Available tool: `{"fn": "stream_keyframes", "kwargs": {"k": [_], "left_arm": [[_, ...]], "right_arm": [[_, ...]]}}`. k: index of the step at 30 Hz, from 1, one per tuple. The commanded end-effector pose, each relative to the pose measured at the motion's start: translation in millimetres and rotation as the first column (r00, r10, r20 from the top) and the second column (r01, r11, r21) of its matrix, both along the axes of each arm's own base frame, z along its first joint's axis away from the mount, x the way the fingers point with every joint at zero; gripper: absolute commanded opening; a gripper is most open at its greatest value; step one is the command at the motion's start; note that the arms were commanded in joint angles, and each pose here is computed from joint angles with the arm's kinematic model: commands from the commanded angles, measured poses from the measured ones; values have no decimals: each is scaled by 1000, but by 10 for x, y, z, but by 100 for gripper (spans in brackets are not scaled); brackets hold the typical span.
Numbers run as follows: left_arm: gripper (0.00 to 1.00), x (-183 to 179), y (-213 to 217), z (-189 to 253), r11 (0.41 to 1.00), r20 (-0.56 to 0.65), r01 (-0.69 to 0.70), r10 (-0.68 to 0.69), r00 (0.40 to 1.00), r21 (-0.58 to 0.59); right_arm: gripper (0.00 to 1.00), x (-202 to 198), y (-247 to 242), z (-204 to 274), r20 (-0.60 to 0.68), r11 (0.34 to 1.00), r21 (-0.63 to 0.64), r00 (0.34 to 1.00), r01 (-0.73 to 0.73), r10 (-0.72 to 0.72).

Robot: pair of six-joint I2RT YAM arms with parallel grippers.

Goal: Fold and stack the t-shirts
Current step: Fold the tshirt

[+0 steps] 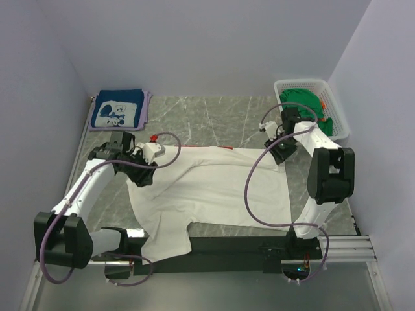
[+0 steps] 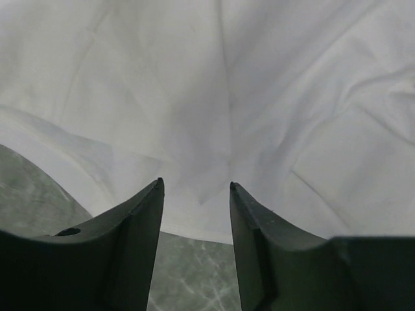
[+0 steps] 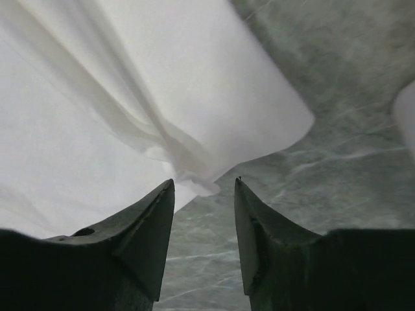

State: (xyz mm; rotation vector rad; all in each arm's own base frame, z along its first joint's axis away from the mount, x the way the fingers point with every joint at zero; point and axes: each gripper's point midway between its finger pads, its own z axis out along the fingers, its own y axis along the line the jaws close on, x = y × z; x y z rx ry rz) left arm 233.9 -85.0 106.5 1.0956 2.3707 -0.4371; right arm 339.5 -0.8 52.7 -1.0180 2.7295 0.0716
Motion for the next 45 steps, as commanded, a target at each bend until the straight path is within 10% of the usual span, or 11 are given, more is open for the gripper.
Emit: {"fn": "stream_keyframes", "kwargs": {"k": [1,19,38,45], "left_arm": [[51,437,-277,280,994,118,89,-82,990,-59],[47,1669,-1085,-284,942,140,315,-298,944,-119],[42,1258,-475,-705,953,-50,304,-302,952,24],[19,1157,-528,-668,944,-75,329,-330,941,-20]], "right_arm": [[46,180,24,278,56,1000,26,998,-15,13],[41,-16,46,-209,-100,991,49,987,-124,129],[42,-167,-35,-302,-133,989,11,980,-145,145],[47,-111,-24,-158,-104,991,9,985,-135,135]]}}
